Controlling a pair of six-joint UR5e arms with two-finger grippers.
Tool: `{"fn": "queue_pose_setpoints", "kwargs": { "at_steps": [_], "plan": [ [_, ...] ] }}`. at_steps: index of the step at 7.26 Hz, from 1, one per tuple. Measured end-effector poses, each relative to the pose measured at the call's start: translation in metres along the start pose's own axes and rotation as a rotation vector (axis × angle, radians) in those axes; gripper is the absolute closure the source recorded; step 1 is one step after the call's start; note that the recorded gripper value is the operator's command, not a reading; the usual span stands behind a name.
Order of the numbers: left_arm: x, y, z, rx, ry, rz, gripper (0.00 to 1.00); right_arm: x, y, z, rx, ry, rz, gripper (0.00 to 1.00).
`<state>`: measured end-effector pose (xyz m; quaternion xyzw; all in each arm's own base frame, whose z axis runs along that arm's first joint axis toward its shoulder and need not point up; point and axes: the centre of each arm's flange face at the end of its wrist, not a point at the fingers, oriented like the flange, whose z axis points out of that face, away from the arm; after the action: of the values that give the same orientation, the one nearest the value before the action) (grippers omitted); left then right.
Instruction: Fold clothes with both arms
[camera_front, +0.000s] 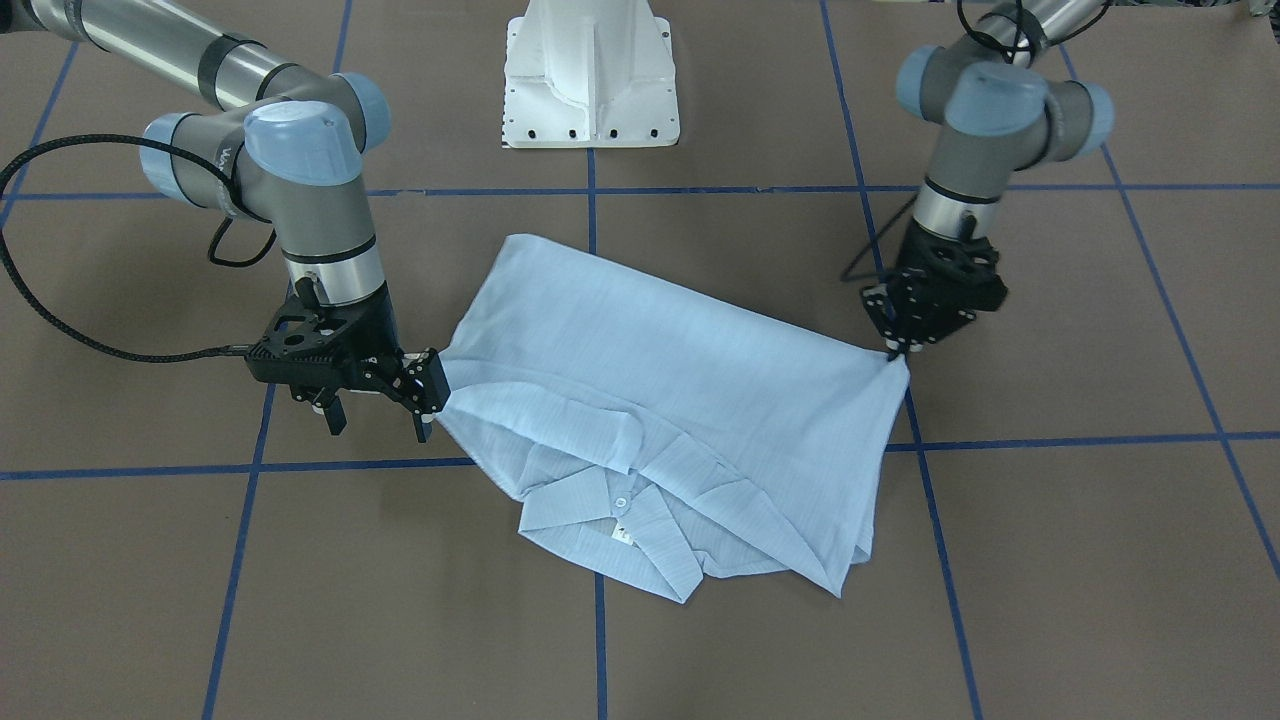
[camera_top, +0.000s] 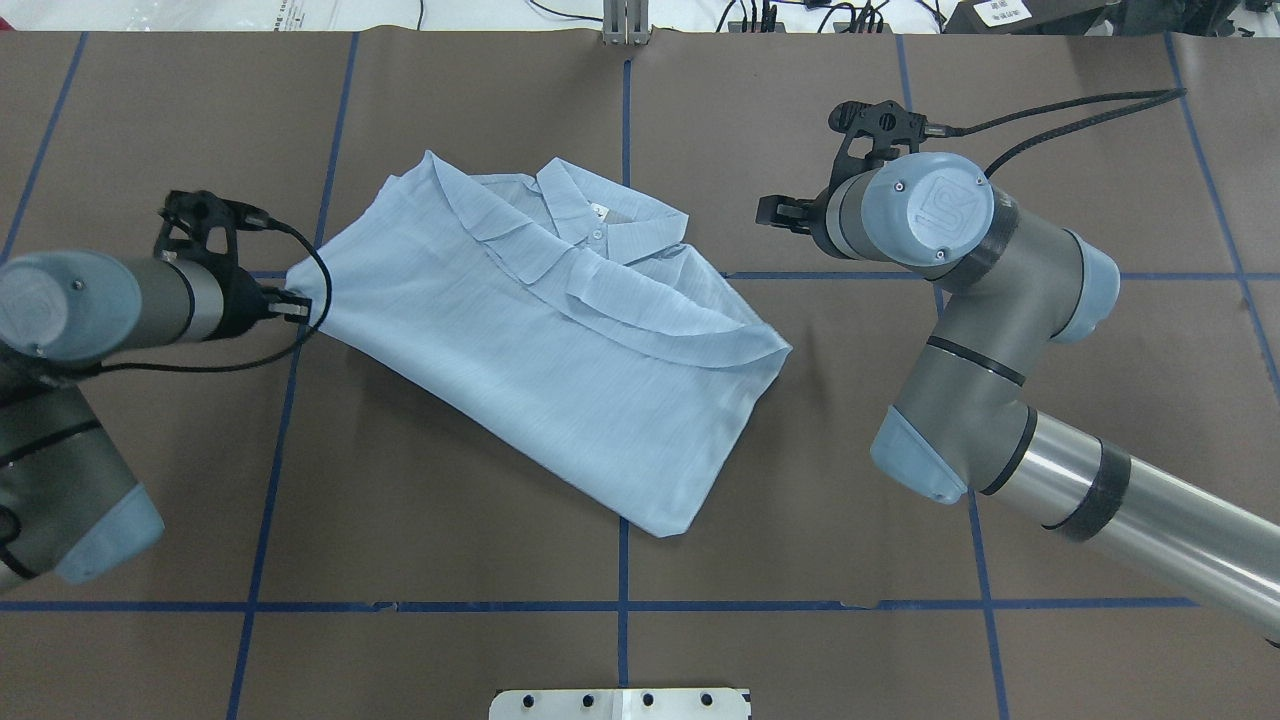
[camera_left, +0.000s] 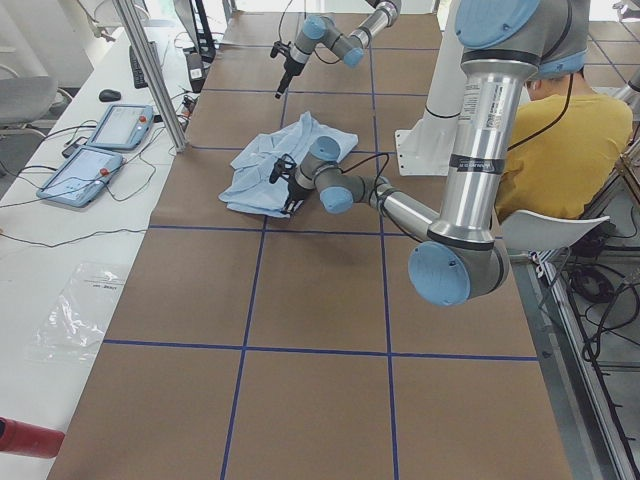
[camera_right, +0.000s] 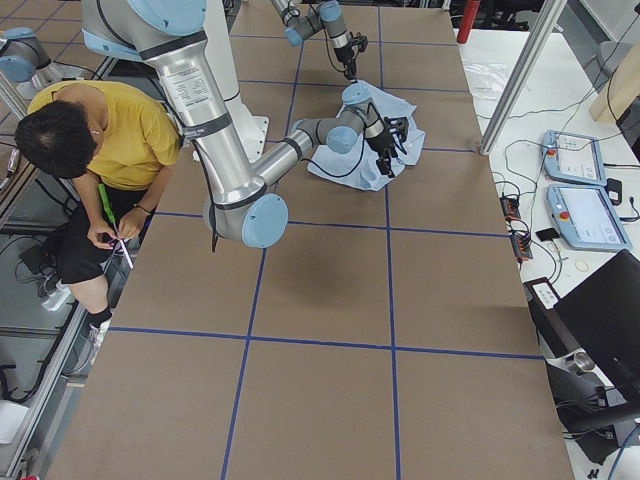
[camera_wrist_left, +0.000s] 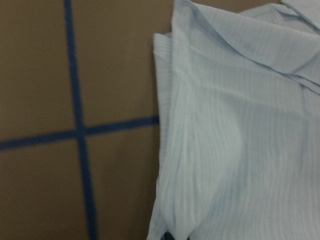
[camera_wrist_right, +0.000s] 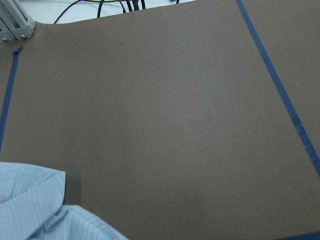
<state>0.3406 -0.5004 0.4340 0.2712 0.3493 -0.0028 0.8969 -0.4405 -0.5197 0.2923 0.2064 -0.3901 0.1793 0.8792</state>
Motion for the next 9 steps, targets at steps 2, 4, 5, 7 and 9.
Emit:
{"fn": "queue_pose_setpoints", "kwargs": {
  "at_steps": [2, 4, 5, 7, 9],
  "plan": [
    [-0.038, -0.105, 0.053, 0.056, -0.117, 0.008, 1.0, -0.016, 0.014, -0.012, -0.005, -0.035, 0.018, 0.0],
    [-0.031, -0.19, 0.102, 0.12, -0.165, -0.014, 0.93, -0.034, 0.029, -0.019, 0.0, -0.055, 0.036, 0.0],
    [-0.032, -0.214, 0.112, 0.143, -0.181, -0.023, 0.01, -0.044, 0.037, -0.022, 0.001, -0.067, 0.043, 0.0],
    [-0.05, -0.228, 0.11, 0.182, -0.178, -0.019, 0.0, -0.086, 0.051, -0.024, -0.012, -0.086, 0.086, 0.0],
    [-0.061, -0.206, 0.094, 0.183, -0.093, 0.008, 0.0, -0.167, 0.051, 0.0, -0.033, -0.05, 0.231, 0.05]
  ]
}}
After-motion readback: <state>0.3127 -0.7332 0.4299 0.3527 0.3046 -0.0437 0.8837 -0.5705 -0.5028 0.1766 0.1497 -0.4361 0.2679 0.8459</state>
